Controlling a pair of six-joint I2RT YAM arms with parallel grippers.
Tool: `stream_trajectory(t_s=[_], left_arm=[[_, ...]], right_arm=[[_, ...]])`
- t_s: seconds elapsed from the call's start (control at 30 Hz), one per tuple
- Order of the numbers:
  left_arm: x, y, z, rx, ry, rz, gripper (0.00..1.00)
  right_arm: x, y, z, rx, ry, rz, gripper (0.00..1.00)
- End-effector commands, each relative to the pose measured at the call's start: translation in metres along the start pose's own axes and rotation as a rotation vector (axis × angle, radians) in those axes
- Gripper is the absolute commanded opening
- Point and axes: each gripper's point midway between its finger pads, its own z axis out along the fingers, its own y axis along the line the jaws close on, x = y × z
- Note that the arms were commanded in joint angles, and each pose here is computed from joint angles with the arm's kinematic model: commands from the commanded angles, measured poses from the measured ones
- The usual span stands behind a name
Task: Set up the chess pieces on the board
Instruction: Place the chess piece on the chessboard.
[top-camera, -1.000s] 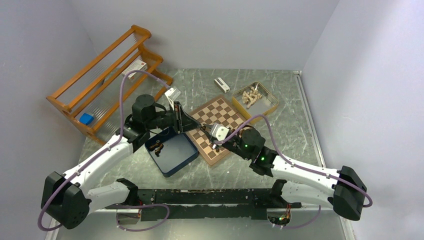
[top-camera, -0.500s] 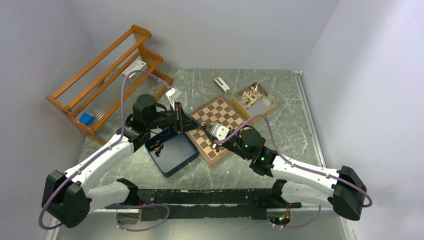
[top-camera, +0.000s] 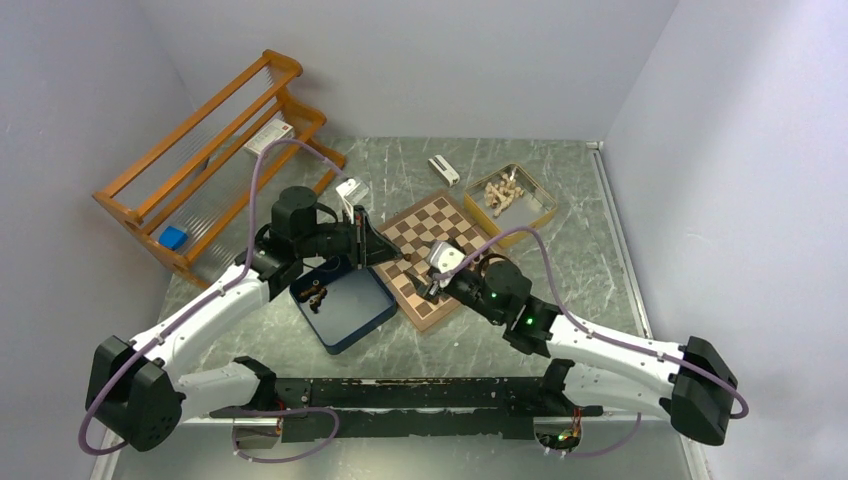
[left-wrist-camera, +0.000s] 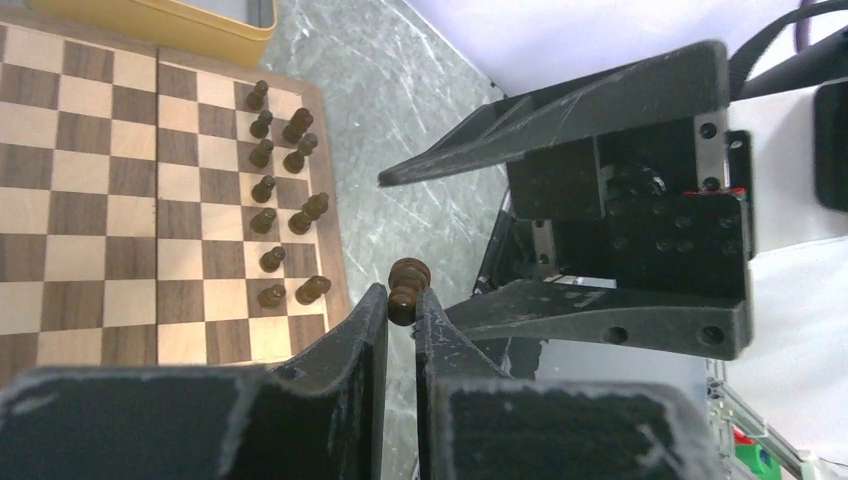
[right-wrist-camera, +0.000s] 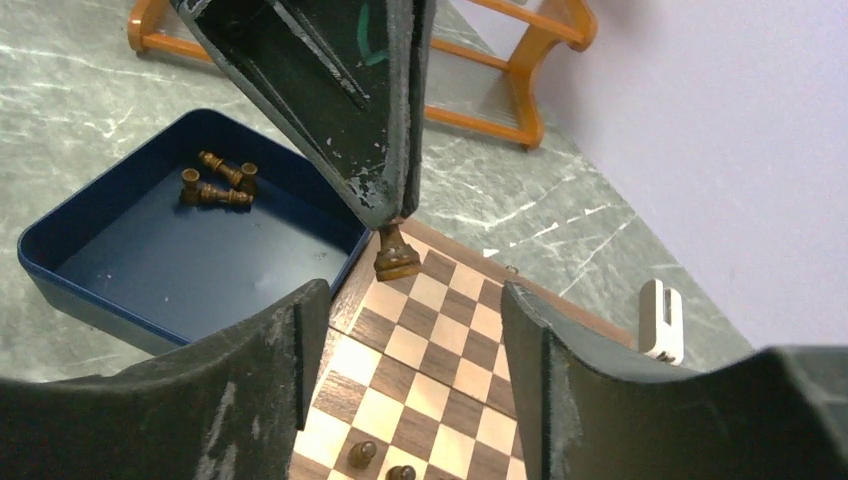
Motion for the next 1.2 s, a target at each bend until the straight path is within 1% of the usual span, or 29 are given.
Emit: stream_trajectory(t_s=[0.0,0.07,0.1,0.13,0.17,0.27,0.33,0.4,0.43,0.47,0.53,0.63,0.77,0.93,1.07,1.17], left_arm=[[-0.006,0.01,-0.001,-0.061,0.017,0.093,0.05],[-0.004,0.02,-0.002,-0.112,0.036,0.12,0.05],[-0.003,0.024,-0.003,-0.138,0.048,0.135,0.05],[-0.001,0.028,-0.003,-0.16,0.063,0.149,0.05],[0.0,0.03,-0.003,-0.179,0.077,0.166,0.05],[0.004,0.034,-0.001,-0.234,0.123,0.229,0.05],[0.008,0.036,0.002,-0.274,0.155,0.265,0.05],[0.011,0.037,0.005,-0.3,0.177,0.301,0.05],[0.013,0.037,0.006,-0.309,0.185,0.311,0.05],[0.016,0.036,0.008,-0.314,0.195,0.322,0.05],[0.022,0.039,0.011,-0.339,0.213,0.338,0.05],[0.032,0.042,0.017,-0.382,0.256,0.363,0.05],[0.042,0.048,0.026,-0.437,0.32,0.426,0.05],[0.062,0.045,0.044,-0.471,0.393,0.459,0.05],[0.082,0.051,0.054,-0.529,0.479,0.492,0.05],[0.095,0.057,0.057,-0.565,0.529,0.506,0.05]], right_arm=[[0.009,-0.01,-0.012,0.081,0.049,0.11,0.7],[0.017,-0.014,-0.016,0.116,0.079,0.147,0.77],[0.02,-0.015,-0.019,0.131,0.092,0.166,0.83],[0.024,-0.017,-0.021,0.15,0.104,0.185,0.94],[0.027,-0.019,-0.023,0.17,0.115,0.205,0.99],[0.035,-0.03,-0.028,0.245,0.138,0.279,1.0],[0.041,-0.041,-0.032,0.327,0.151,0.357,1.0],[0.057,-0.068,-0.043,0.553,0.198,0.541,1.0],[0.066,-0.078,-0.048,0.646,0.233,0.62,1.0],[0.076,-0.088,-0.054,0.711,0.283,0.666,1.0],[0.093,-0.099,-0.061,0.759,0.375,0.732,1.0],[0.112,-0.111,-0.073,0.825,0.441,0.802,1.0],[0.121,-0.122,-0.09,0.888,0.396,0.892,1.0],[0.128,-0.138,-0.107,0.941,0.358,1.002,1.0],[0.126,-0.146,-0.116,0.965,0.343,1.036,1.0],[0.12,-0.15,-0.12,0.959,0.307,1.043,1.0]])
